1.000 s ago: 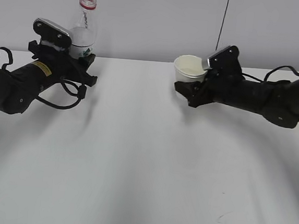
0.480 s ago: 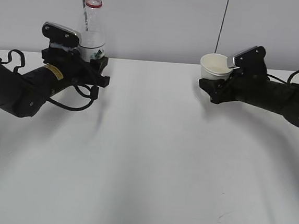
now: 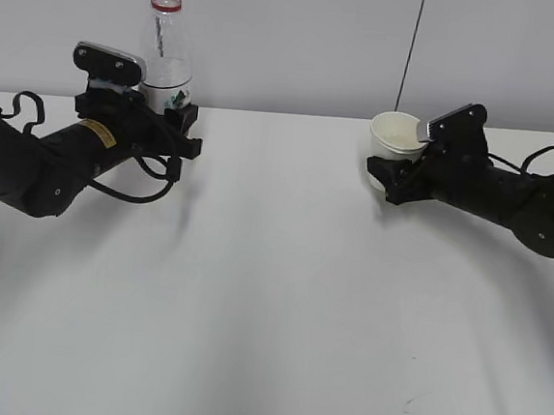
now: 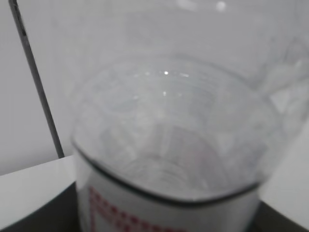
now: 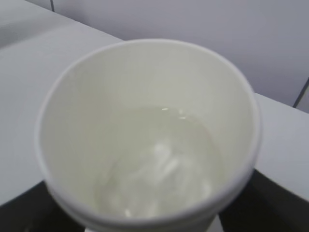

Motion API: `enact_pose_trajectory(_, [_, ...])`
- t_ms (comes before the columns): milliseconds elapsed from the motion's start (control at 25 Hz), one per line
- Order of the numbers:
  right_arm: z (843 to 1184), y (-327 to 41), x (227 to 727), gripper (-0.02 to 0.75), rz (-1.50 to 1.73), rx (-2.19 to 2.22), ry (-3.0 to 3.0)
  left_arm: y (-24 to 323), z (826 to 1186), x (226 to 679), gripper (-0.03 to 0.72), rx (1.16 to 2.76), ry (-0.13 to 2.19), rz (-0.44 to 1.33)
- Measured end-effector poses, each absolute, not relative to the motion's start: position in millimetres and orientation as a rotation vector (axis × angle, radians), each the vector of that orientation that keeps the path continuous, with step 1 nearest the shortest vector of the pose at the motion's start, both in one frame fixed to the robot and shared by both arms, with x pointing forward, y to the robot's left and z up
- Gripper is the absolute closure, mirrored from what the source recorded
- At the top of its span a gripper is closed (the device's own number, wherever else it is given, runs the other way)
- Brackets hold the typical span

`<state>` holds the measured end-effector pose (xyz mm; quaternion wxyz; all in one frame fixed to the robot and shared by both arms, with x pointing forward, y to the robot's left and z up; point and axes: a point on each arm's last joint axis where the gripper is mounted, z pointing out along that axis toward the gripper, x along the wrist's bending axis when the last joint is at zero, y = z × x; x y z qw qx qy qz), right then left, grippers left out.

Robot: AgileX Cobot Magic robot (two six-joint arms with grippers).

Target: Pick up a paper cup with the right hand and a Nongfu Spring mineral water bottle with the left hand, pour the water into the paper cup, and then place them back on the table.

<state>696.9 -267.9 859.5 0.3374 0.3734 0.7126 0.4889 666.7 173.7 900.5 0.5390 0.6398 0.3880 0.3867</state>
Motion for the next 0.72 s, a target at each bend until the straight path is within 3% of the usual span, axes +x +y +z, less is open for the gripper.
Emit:
enact_pose_trajectory(480, [847,-267,696,0.212,1.288,0.966,1.857,174,900,667,0.316,1.523,0.926,0.917])
enact_pose_trajectory(720, [847,-267,697,0.144,1.292,0.974,1.846,174,900,667,0.316,1.523,0.926,0.917])
